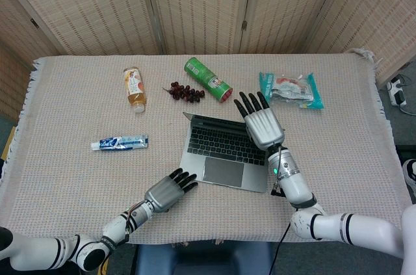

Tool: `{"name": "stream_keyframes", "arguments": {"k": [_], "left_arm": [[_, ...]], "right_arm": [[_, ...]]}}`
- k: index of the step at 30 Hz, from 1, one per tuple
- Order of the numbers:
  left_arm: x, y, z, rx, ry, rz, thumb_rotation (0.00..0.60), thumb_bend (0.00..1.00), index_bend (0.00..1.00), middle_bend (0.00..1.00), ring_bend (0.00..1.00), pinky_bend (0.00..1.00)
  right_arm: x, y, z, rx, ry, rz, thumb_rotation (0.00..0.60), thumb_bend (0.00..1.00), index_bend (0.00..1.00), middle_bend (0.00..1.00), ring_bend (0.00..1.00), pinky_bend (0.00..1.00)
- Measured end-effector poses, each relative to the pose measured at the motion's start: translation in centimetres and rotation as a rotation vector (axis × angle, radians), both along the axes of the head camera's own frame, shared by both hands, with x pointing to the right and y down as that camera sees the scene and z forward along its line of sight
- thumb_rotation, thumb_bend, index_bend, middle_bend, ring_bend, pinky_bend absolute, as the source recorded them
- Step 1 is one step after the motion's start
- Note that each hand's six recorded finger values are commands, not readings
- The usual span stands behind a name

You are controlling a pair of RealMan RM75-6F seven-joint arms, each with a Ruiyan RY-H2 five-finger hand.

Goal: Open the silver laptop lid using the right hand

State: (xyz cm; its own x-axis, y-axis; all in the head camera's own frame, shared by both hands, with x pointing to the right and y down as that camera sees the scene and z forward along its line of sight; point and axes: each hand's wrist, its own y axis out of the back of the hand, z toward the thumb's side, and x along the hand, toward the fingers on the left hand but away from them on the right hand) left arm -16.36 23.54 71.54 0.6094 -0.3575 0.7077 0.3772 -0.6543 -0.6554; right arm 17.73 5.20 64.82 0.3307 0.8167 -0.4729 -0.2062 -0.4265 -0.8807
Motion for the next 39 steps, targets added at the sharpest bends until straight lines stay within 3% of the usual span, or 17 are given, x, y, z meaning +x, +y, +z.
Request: {"name": "stream_keyframes", "arguments": {"k": [12,23,32,39], "left_arm": [[-0.1,0.0,-0.1,0.002,-0.006,-0.001,0.6,0.55,0.0,0.0,0.0,0.0],[-0.1,-0.2,-0.4,0.012,-0.004,-0.005,0.6,0.55,0.0,0.0,0.0,0.0],[-0.3,-0.8,-2.0,0.038,0.031,-0.037,0.6,0.55,0.0,0.0,0.0,0.0],[-3.2,-2.6,-4.4,0.058,0.073,-0.179,0.6,0.55,0.0,0.0,0.0,0.0]], "right_arm": [[3.1,-4.7,0.5,0.009,0.048,0.123,0.6,0.58,0.0,0.0,0.0,0.0],[5.3,-6.9,1.5,0.007,0.096,0.207,0.6,0.58,0.0,0.0,0.0,0.0],[3.8,-5.3,-0.4,-0.001,-0.012,0.141,0.6,0.58,0.0,0.0,0.0,0.0],[5.3,-2.1,-4.7,0.005,-0.15,0.092,0.6,0.58,0.0,0.0,0.01,0.0]]}}
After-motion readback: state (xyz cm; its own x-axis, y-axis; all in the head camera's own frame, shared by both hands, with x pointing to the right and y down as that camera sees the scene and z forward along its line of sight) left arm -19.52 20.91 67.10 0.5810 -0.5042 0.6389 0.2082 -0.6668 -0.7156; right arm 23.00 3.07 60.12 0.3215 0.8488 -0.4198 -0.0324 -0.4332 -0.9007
